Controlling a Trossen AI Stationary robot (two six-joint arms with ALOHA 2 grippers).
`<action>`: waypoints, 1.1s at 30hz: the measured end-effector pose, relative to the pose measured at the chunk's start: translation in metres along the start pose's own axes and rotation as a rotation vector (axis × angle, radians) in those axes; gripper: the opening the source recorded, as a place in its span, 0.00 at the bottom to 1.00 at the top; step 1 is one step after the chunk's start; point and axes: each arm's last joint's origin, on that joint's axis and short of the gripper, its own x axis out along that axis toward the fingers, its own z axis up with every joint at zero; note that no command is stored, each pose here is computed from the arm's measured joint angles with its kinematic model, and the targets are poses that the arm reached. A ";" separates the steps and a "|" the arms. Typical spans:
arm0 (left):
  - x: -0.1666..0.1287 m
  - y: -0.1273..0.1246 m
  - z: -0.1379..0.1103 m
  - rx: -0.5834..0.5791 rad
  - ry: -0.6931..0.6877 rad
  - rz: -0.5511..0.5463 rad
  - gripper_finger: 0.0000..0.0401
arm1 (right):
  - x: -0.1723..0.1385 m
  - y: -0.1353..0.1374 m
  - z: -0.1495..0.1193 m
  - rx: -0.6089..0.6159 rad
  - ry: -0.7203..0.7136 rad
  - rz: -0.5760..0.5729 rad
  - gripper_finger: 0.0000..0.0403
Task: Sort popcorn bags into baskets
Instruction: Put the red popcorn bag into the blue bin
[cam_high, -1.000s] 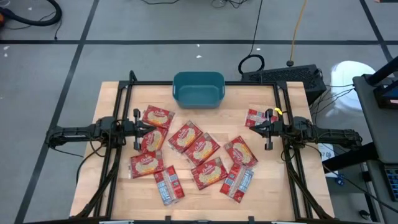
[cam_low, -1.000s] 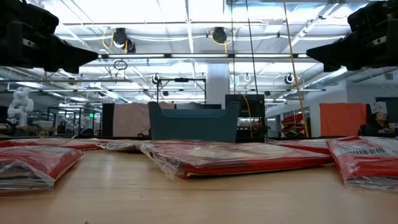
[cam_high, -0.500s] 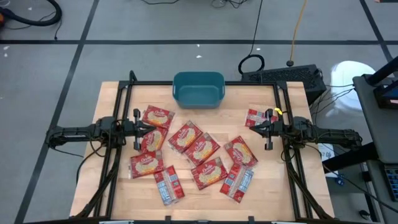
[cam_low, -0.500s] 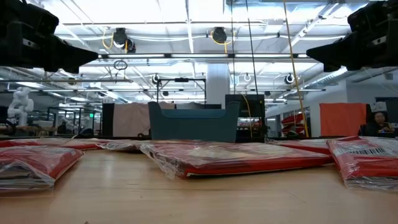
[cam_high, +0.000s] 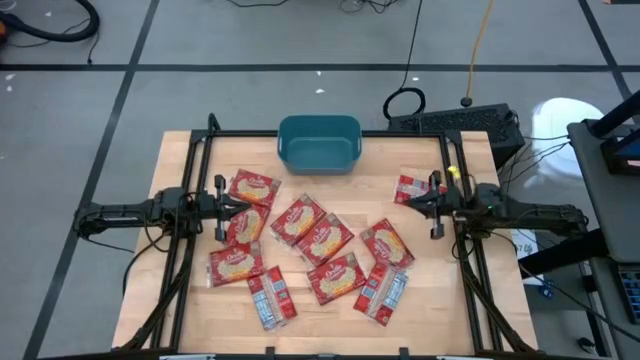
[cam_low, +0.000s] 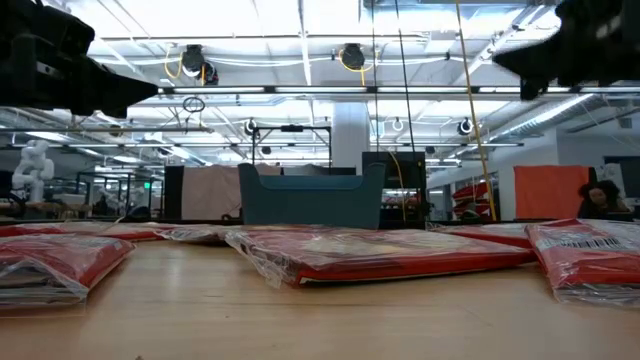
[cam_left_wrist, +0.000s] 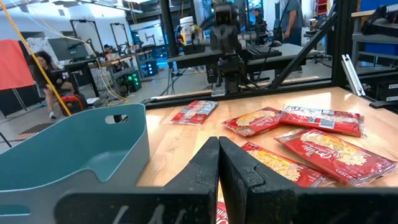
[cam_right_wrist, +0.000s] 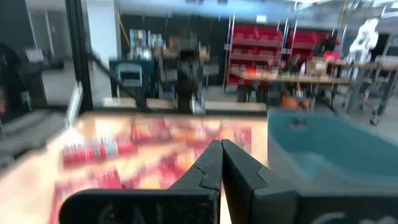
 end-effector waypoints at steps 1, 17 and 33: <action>0.000 0.000 0.000 0.000 0.000 0.000 0.03 | 0.001 0.000 0.008 0.009 0.001 0.000 0.00; 0.000 0.000 0.000 -0.005 -0.005 0.001 0.02 | 0.038 -0.005 0.166 0.028 0.227 0.000 0.00; 0.000 -0.001 -0.001 -0.217 0.021 -0.009 0.03 | 0.085 -0.005 0.168 0.132 0.545 -0.021 0.00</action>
